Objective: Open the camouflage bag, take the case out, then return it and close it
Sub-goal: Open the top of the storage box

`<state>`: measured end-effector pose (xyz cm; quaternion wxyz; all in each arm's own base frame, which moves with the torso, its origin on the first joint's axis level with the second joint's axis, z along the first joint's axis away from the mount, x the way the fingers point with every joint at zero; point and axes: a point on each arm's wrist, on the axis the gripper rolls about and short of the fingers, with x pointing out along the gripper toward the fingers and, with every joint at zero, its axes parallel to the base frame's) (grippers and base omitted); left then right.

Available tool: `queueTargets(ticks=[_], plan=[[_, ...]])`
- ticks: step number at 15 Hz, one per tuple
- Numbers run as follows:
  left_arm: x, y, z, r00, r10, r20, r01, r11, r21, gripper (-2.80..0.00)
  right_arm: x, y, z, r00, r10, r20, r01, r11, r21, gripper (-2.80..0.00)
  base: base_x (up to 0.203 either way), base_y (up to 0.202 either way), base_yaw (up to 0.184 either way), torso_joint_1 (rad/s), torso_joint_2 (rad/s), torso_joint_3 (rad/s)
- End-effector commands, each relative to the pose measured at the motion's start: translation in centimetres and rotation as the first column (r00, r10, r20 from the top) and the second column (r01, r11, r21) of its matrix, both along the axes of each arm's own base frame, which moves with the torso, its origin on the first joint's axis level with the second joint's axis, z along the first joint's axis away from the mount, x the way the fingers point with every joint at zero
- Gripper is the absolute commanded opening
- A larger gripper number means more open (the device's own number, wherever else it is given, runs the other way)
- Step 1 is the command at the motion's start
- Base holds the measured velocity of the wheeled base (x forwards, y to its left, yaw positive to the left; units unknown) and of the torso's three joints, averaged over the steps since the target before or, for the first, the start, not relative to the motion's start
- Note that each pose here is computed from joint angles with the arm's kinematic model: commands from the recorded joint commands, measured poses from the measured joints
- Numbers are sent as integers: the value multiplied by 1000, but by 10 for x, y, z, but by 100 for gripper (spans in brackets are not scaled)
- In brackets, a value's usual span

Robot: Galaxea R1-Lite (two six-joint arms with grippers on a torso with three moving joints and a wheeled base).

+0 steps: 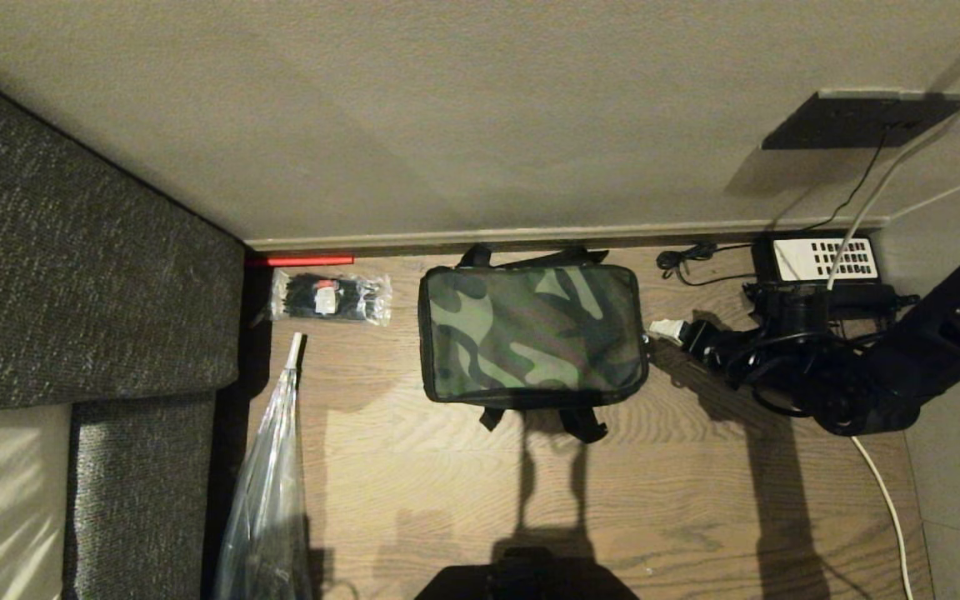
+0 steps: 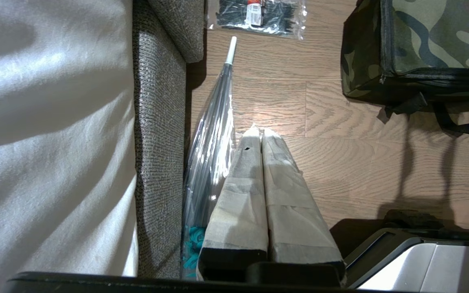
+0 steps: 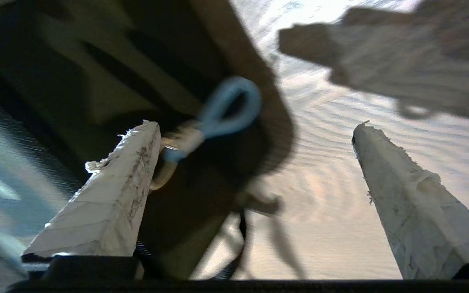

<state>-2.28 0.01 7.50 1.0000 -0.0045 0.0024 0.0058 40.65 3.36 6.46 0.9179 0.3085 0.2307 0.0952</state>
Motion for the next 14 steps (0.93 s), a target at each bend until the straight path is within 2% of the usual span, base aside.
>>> queueTargets(ticks=[1, 11, 12, 14], plan=[[0, 0, -1, 1000, 1, -1, -1, 1000, 0, -280, 1, -2, 2, 1000, 3, -19, -4, 999, -35, 0, 0, 0, 0, 0, 0, 0], [0, 0, -1, 1000, 1, -1, -1, 1000, 0, -280, 1, -2, 2, 1000, 3, -19, -4, 999, -35, 0, 0, 0, 0, 0, 0, 0], [0, 0, -1, 1000, 1, -1, -1, 1000, 0, -280, 2, -3, 6, 1000, 8, -28, -8, 1000, -4, 0, 0, 0, 0, 0, 0, 0], [0, 0, -1, 1000, 1, -1, -1, 1000, 0, -280, 10, -8, 32, 999, 21, -27, -18, 993, 115, 0, 0, 0, 0, 0, 0, 0]])
